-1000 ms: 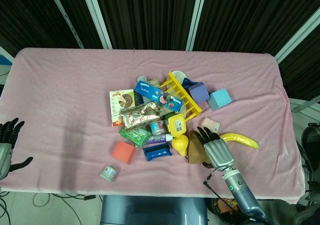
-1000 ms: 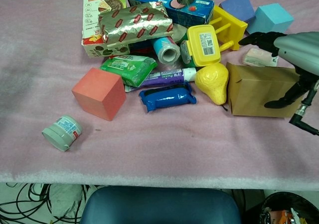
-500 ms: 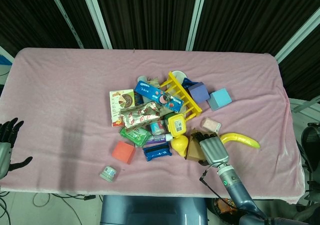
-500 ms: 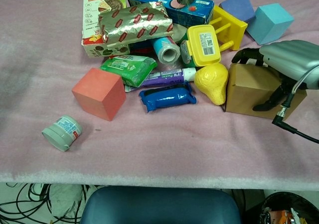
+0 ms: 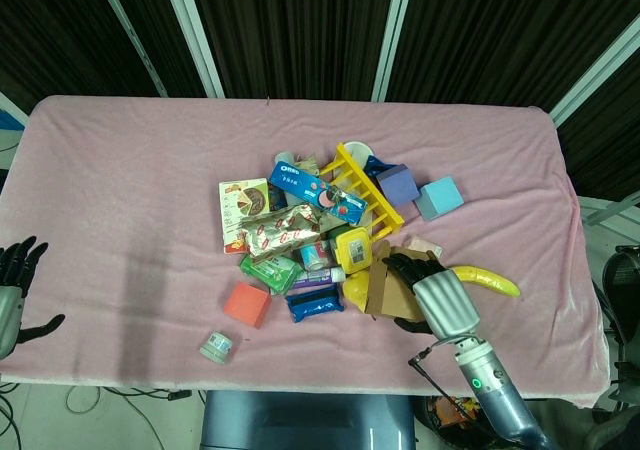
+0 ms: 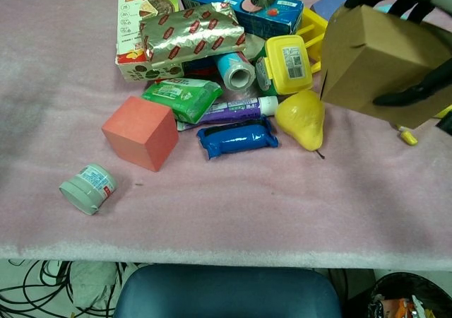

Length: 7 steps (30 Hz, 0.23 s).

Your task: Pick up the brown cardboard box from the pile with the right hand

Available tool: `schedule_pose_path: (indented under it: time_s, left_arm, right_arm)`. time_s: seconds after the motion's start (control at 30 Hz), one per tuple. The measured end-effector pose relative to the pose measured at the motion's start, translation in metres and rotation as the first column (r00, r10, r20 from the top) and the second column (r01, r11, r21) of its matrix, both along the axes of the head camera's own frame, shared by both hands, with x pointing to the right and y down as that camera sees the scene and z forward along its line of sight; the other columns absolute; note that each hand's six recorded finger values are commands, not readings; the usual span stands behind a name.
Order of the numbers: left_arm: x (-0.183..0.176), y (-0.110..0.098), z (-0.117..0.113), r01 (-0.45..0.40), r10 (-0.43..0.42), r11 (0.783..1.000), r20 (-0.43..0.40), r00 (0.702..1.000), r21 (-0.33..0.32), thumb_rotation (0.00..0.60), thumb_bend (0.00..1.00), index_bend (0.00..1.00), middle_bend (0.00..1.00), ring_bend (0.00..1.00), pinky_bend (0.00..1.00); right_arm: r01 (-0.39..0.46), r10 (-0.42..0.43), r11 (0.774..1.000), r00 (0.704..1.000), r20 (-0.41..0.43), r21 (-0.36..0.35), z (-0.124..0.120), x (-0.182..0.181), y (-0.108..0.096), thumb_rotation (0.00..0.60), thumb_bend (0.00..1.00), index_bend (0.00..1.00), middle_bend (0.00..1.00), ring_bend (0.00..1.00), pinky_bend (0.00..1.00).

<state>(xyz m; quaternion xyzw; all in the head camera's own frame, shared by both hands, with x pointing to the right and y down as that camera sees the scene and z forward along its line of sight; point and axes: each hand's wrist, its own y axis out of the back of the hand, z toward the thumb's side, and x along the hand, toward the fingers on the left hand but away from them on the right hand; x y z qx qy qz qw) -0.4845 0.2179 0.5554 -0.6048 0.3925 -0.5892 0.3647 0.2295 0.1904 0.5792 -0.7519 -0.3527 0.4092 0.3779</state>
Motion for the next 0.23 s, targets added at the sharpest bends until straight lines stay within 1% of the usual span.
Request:
schedule_pose_path:
  time_s: [0.1,0.23]
  left_arm:
    - [0.001,0.001,0.000,-0.002,0.002,1.000,-0.002,1.000,-0.002,0.600,0.00,0.00,0.00,0.00,0.00]
    - [0.002,0.001,0.000,-0.005,0.005,1.000,-0.005,1.000,-0.001,0.600,0.00,0.00,0.00,0.00,0.00]
  right_arm:
    - [-0.004,0.004,1.000,0.999,0.049,0.000,-0.017,0.004,0.006,0.600,0.31,0.74,0.60,0.58,0.62]
    - [-0.011,0.014,1.000,0.993,0.115,-0.028,-0.034,0.003,0.018,0.600,0.31,0.74,0.60,0.58,0.62]
